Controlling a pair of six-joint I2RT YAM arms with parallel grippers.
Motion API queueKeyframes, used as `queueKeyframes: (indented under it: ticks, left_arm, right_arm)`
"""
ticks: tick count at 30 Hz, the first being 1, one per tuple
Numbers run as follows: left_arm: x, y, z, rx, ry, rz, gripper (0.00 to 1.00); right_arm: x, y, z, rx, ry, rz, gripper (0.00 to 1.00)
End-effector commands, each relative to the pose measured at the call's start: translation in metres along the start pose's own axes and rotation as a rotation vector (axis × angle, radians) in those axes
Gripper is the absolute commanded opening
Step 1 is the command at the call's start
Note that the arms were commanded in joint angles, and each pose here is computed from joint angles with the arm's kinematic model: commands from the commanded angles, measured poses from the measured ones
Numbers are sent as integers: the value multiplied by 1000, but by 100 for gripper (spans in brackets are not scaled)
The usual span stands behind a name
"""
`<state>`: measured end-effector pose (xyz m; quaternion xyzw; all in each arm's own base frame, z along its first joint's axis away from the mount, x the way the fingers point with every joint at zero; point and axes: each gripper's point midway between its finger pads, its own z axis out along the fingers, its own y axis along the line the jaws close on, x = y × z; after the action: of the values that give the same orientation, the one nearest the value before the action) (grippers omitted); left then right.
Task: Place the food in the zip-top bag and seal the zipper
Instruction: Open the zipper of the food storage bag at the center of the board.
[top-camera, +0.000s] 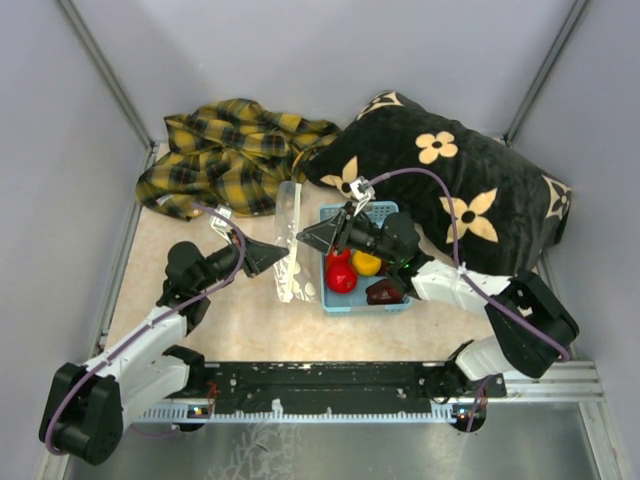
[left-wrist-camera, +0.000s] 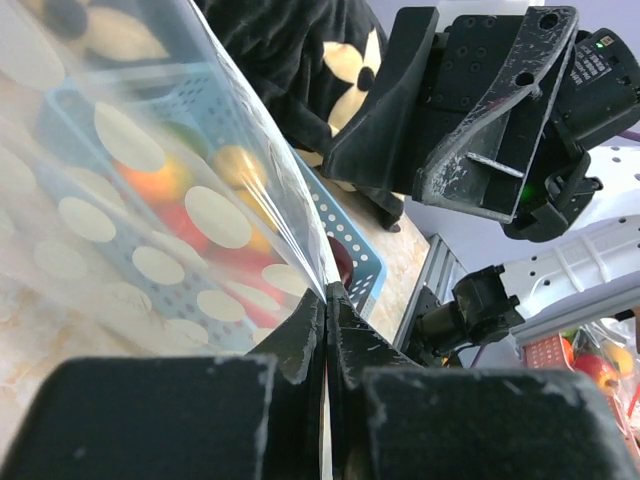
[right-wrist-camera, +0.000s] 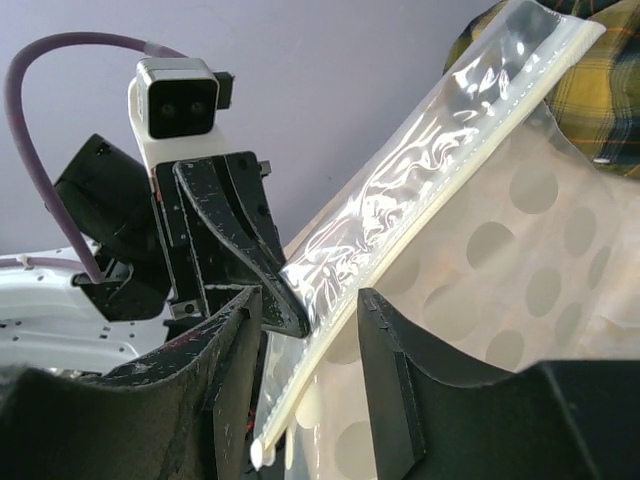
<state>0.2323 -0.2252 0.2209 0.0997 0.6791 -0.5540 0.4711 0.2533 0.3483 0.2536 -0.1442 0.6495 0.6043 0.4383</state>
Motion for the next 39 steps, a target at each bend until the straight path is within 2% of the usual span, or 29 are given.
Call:
queueKeyframes:
  ticks: [1, 11, 15, 17, 19, 20, 25, 26, 28, 30, 37, 39]
  left_arm:
    - [-4, -16, -1, 79, -12, 37, 1]
    - [2, -20, -2, 109, 7, 38, 2]
    - [7, -6, 0, 43, 26, 20, 5]
    - [9, 4, 0, -2, 38, 14, 7]
    - [12, 11, 0, -41, 52, 11, 15]
    - [13, 14, 0, -55, 58, 10, 18]
    - [15, 21, -3, -110, 74, 18, 19]
    - [15, 24, -4, -133, 74, 21, 22]
    - [12, 29, -6, -183, 74, 34, 38]
    - [10, 32, -8, -229, 71, 61, 47]
    - [0, 33, -18, -405, 12, 160, 68]
    - [-2, 32, -19, -437, 3, 186, 71]
  right_arm:
    - [-18, 12, 4, -51, -50, -39, 45]
    - [-15, 17, 17, -136, -43, 25, 47]
    - [-19, 26, 14, -170, -58, 16, 34]
    - [-22, 30, 13, -183, -60, 8, 21]
    - [-22, 31, 13, -183, -58, 5, 4]
    - [-22, 30, 13, -178, -55, 5, 0]
    - [-17, 20, 16, -136, -36, 18, 0]
    - [-17, 19, 16, -125, -37, 20, 0]
    - [-14, 11, 19, -76, -24, 21, 0]
    - [-11, 4, 22, -3, -5, 2, 0]
    - [-5, -18, 23, 240, 29, -41, 0]
    - [-5, -21, 24, 281, 33, -53, 0]
